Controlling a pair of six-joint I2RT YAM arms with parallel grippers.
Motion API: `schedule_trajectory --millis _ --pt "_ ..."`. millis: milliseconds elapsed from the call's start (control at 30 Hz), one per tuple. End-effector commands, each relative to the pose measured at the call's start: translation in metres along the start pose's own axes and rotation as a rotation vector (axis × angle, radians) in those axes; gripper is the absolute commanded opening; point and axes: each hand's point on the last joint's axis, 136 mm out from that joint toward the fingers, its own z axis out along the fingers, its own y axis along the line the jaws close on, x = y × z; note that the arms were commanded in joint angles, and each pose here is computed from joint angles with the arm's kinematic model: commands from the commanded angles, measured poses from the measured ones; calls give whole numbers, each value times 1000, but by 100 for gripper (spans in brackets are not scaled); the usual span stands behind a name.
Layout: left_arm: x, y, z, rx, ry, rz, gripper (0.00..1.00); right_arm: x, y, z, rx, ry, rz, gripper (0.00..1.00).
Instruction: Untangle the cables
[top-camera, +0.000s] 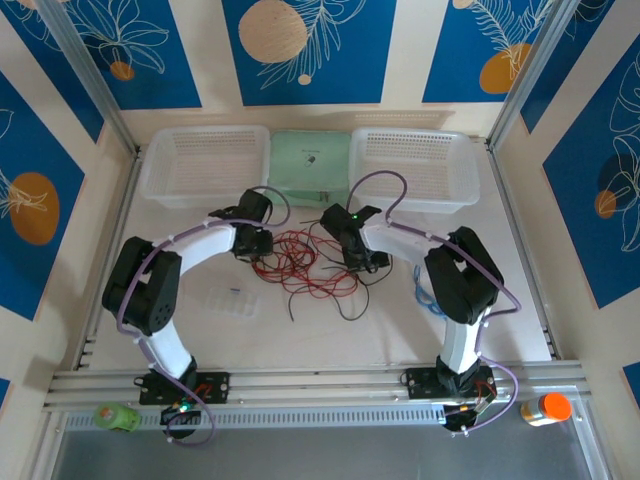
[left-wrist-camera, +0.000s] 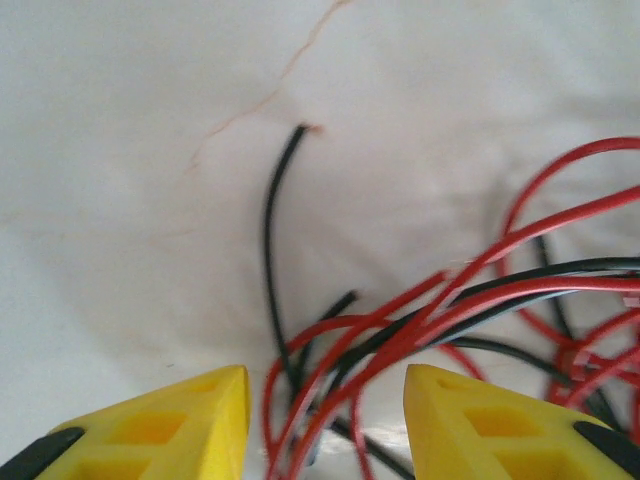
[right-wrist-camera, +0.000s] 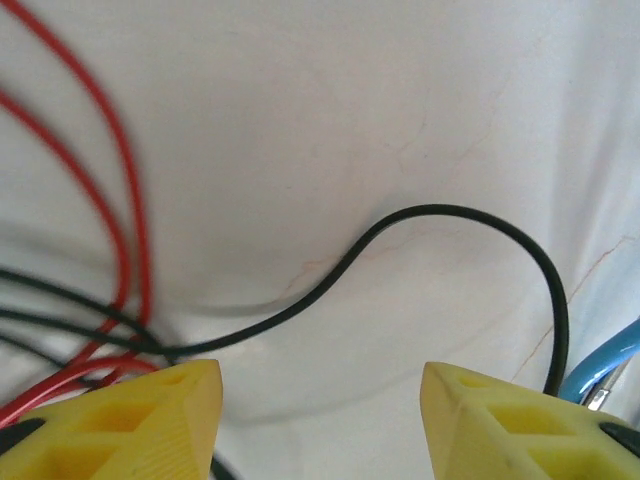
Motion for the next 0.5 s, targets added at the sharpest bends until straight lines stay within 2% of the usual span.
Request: schedule_trajectory --millis 0,133,300,467 --pt "-2 -20 -14 63 0 27 45 -16 25 -44 -180 -77 6 56" --pt "2 -26 -18 106 -1 0 45 -21 60 -74 -374 -104 17 54" --pt "14 -15 -12 58 31 -20 44 -25 119 -74 -610 -24 65 46" --pt "27 13 -14 -81 57 -30 43 -29 148 -43 -546 52 89 45"
